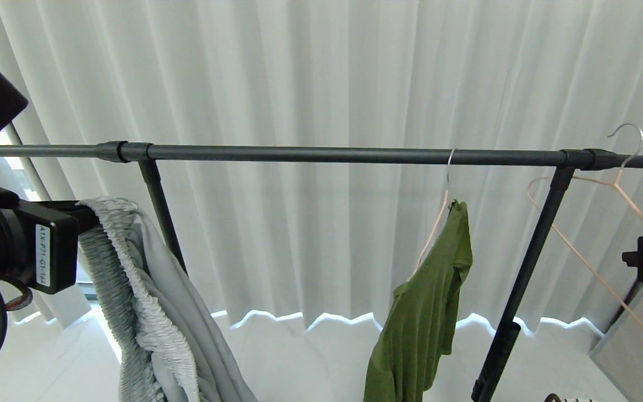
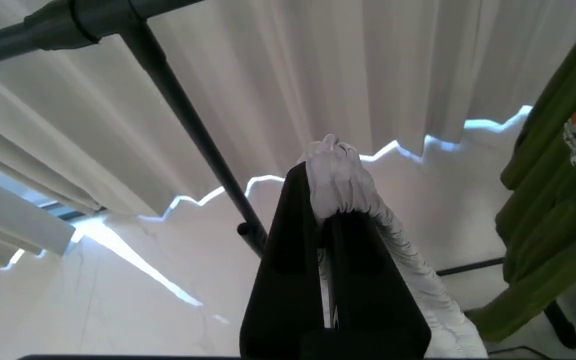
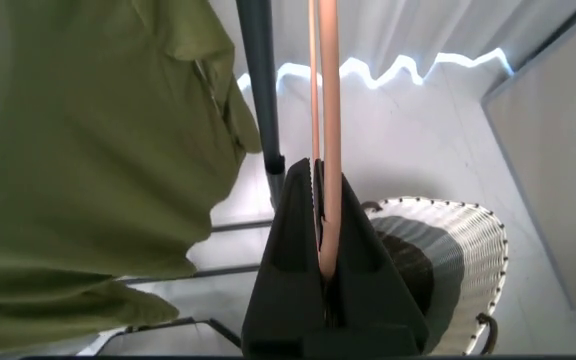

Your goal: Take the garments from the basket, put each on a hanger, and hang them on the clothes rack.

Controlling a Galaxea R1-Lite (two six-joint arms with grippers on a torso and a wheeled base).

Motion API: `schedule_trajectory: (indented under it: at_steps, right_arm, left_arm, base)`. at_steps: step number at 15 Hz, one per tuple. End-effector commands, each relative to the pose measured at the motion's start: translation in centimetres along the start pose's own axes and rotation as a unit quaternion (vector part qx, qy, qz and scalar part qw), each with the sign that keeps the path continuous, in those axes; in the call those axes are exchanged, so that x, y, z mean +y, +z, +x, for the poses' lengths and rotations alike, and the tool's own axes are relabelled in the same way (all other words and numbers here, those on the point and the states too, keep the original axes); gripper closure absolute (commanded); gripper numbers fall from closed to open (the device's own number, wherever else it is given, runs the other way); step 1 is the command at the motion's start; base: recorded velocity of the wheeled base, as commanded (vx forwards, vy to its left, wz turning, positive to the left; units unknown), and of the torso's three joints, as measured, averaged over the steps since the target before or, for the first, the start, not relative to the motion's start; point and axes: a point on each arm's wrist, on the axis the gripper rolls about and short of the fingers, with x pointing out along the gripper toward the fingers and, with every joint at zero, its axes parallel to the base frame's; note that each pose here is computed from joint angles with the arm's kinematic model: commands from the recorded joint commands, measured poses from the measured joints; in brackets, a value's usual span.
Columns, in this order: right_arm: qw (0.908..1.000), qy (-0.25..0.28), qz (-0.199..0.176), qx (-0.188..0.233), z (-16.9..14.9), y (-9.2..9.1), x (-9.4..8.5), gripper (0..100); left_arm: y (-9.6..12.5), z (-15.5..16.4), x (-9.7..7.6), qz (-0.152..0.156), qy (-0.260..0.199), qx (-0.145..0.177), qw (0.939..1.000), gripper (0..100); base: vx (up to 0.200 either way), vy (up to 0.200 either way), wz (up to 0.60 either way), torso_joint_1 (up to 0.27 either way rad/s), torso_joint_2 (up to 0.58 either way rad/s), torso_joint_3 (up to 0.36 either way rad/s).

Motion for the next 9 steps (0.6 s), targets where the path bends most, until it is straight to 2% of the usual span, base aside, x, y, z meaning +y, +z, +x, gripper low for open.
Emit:
schedule_trajectory:
  at_steps: [1,4,9]
  right_arm:
    - [0.9999,0.003,0.003,-0.016,-2.1,-1.5,-0.6,100]
    - [0.9998,0.006,0.0,-0.018,-3.2,-3.1,-1.1,100]
    - [0.9998,0.011,-0.005,-0.018,-4.5,-4.8,-1.5,100]
  left_arm:
    - [-0.1,0.1,0.0,0.003,0.002,0.003,1.0,100]
    - [-0.1,0.1,0.0,0.003,0.003,0.003,1.0,100]
    - [-0.5,0.3,-0.2,0.006,0.002,0.011,0.9999,100]
  base:
    - [-0.2,0.0,0.0,0.002,0.0,0.012]
    - [-0.2,0.0,0.0,0.006,0.01,0.002]
    - [-0.2,0.0,0.0,-0.003,0.0,0.003]
